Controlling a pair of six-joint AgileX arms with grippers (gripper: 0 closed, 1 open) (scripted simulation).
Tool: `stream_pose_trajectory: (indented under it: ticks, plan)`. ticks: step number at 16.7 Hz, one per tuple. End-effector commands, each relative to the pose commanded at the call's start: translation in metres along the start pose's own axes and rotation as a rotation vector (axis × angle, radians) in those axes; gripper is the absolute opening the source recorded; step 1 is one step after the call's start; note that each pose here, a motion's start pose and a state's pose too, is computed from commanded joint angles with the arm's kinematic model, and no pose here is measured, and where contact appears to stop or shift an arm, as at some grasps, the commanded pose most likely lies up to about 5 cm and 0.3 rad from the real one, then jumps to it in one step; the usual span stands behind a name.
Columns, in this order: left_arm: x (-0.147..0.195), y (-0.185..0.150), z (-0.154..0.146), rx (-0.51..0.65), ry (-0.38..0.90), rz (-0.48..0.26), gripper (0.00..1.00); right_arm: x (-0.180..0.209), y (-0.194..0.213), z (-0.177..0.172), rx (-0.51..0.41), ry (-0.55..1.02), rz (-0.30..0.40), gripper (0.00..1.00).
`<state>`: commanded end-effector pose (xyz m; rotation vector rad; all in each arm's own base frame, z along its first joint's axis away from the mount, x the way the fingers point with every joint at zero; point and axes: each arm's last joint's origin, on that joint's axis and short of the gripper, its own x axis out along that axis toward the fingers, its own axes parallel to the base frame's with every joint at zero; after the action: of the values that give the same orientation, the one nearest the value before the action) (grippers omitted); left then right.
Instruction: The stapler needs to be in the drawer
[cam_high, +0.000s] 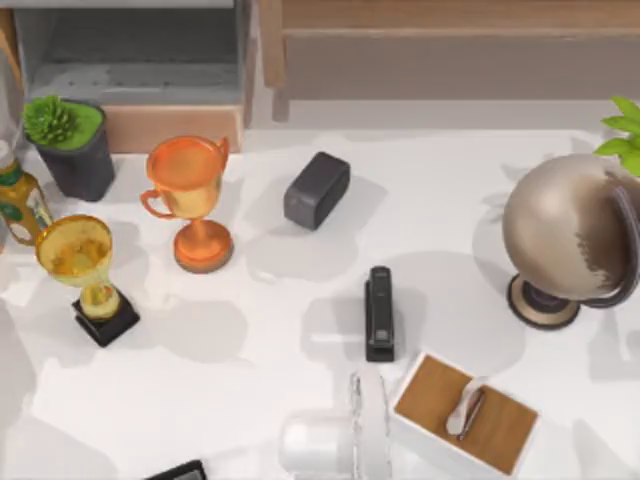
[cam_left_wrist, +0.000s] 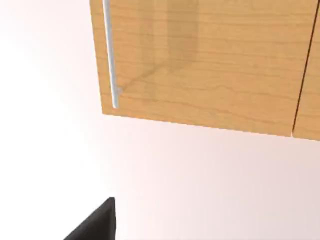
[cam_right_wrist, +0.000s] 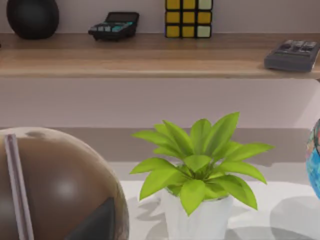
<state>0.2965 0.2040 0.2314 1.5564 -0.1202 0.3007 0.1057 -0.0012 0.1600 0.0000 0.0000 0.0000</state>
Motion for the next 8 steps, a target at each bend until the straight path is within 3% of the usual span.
stream_pose_trajectory:
  ticks: [4, 8]
  plan:
    - [0.067, 0.05, 0.055, -0.253, -0.059, -0.011, 1.0, 0.0, 0.0, 0.0, 0.0, 0.0, 0.0, 1.0]
    - [0.112, 0.083, 0.136, -0.6, -0.106, -0.18, 1.0, 0.0, 0.0, 0.0, 0.0, 0.0, 0.0, 1.0]
